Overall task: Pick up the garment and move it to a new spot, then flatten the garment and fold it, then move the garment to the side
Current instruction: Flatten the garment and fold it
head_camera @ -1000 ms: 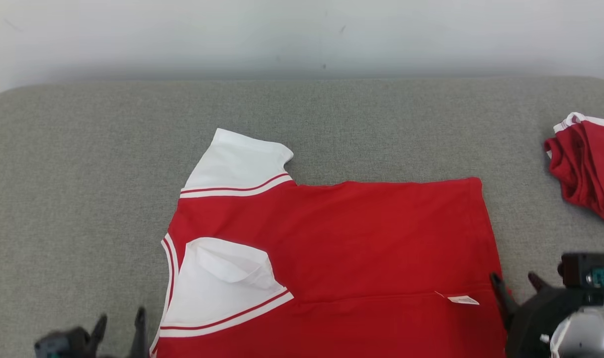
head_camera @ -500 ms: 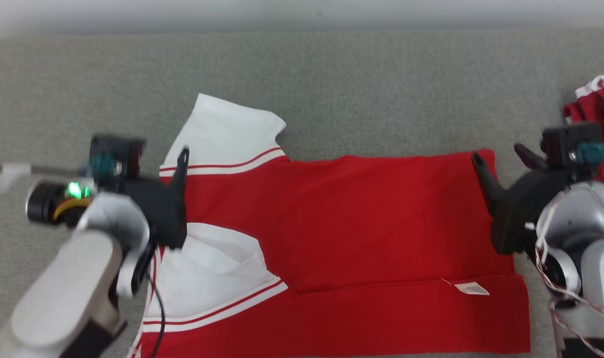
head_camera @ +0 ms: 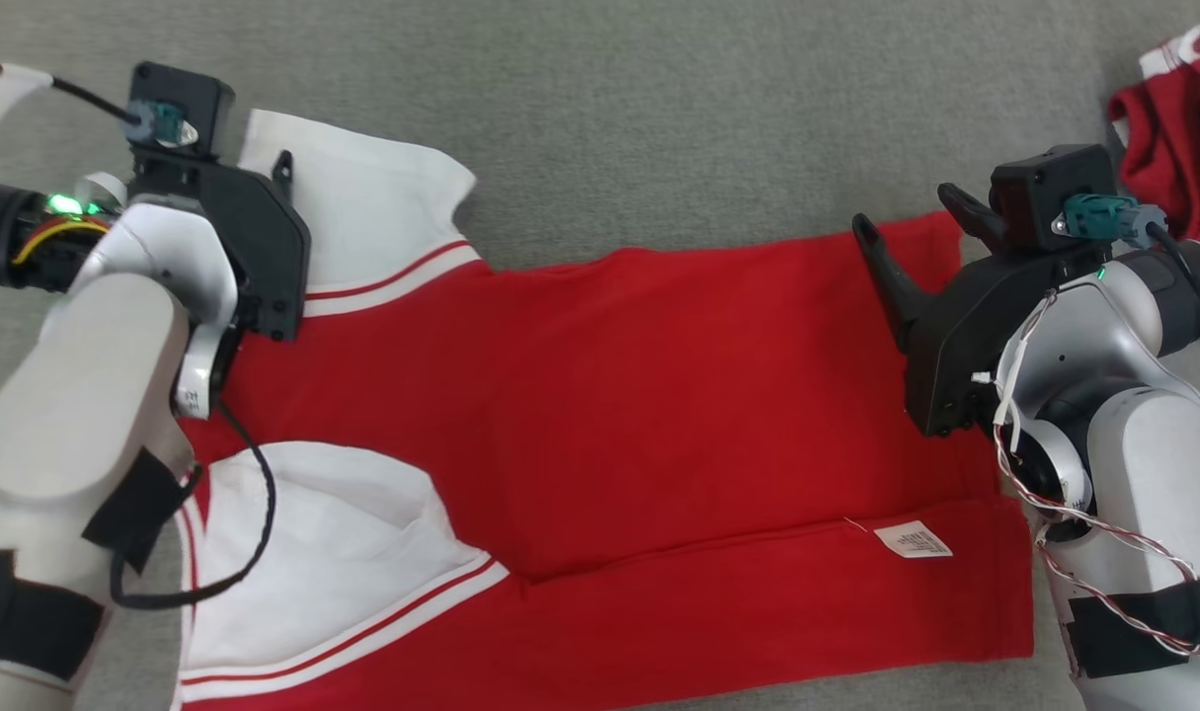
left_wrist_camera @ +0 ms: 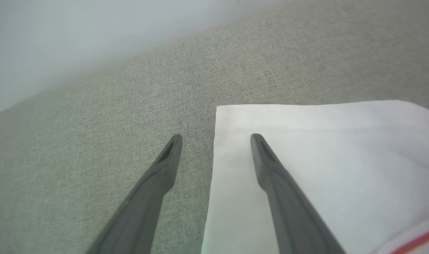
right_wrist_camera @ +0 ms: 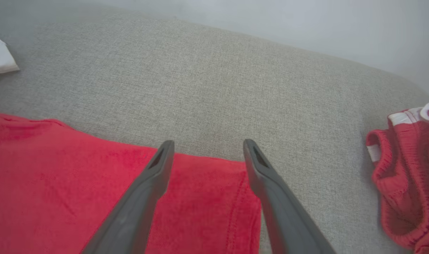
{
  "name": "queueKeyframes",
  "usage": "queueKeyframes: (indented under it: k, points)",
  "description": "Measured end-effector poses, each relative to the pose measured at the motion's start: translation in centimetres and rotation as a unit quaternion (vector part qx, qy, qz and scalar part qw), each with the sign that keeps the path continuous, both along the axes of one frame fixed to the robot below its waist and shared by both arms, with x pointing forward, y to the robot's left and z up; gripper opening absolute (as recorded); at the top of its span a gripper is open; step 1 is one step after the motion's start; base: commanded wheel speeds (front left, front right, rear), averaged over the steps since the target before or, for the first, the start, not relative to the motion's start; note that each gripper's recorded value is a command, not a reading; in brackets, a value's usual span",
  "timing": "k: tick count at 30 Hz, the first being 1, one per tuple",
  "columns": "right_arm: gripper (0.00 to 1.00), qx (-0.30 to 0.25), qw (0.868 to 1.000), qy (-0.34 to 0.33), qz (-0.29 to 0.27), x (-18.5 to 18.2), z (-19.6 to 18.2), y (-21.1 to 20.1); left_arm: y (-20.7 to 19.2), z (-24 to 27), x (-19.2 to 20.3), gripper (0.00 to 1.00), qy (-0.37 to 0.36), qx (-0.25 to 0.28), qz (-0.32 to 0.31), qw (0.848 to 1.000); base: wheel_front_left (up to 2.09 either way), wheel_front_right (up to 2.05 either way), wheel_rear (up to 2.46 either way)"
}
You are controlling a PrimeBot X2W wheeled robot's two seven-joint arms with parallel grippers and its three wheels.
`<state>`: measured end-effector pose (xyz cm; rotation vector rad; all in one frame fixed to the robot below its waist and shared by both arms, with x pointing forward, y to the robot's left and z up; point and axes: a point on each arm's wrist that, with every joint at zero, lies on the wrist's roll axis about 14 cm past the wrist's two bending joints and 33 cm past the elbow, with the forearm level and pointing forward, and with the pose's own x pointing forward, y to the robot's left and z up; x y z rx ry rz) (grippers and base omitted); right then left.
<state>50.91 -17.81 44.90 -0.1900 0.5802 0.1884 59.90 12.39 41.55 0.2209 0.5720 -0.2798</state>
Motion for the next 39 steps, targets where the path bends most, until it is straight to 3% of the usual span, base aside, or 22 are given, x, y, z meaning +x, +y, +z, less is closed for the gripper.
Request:
queueKeyframes:
  k: [12,13,14,15,16,19,22,24,25,26,33,39]
  points:
    - [1.0,-0.013,1.0,0.015,-0.021,-0.9,-1.1,-2.1,-0.1,-1.9,1.6,1.0,0.04,0.011,0.007,0.999,0.0,0.0,0.0]
    - [1.0,-0.013,1.0,0.015,-0.021,-0.9,-1.1,-2.1,-0.1,-2.0,1.5,0.81,0.046,0.008,0.006,0.999,0.0,0.0,0.0]
    - [1.0,-0.014,1.0,0.015,-0.021,-0.9,-1.1,-2.1,-0.1,-2.1,1.4,0.49,0.05,0.005,0.007,0.999,0.0,0.0,0.0]
    - [1.0,-0.014,1.0,0.016,-0.021,-0.9,-1.1,-2.0,-0.3,-2.2,1.4,0.35,0.054,0.002,0.008,0.999,0.0,0.0,0.0]
    - [1.0,-0.014,1.0,0.017,-0.019,-0.9,-1.2,-2.0,-0.5,-2.3,1.4,0.29,0.055,0.0,0.007,0.998,0.0,0.0,0.0]
    - [1.0,-0.014,1.0,0.017,-0.017,-0.9,-1.2,-1.8,-0.5,-2.4,1.4,0.37,0.055,-0.001,0.007,0.998,0.0,0.0,0.0]
    - [1.0,-0.016,1.0,0.019,-0.019,-1.0,-1.2,-2.0,-0.2,-2.6,1.6,0.38,0.054,0.0,0.011,0.998,0.0,0.0,0.0]
    - [1.0,-0.017,0.999,0.02,-0.02,-1.0,-1.3,-2.1,-0.1,-2.8,1.7,0.33,0.054,0.0,0.015,0.998,0.0,0.0,0.0]
    - [1.0,-0.017,0.999,0.02,-0.02,-1.0,-1.3,-2.2,-0.1,-2.9,1.8,0.25,0.056,-0.001,0.016,0.998,0.0,0.0,0.0]
    - [1.0,-0.017,0.999,0.021,-0.021,-1.0,-1.4,-2.2,-0.1,-3.1,1.8,0.0,0.057,-0.002,0.016,0.998,0.0,0.0,0.0]
    - [1.0,-0.017,0.999,0.024,-0.026,-0.5,-1.7,-2.5,-0.3,-3.1,2.0,0.0,0.051,-0.027,0.017,0.998,0.0,0.0,0.0]
    - [1.0,-0.042,0.997,0.025,-0.062,0.2,-0.8,-4.9,0.2,-1.7,2.3,0.0,0.037,-0.071,0.027,0.996,0.0,0.0,0.0]
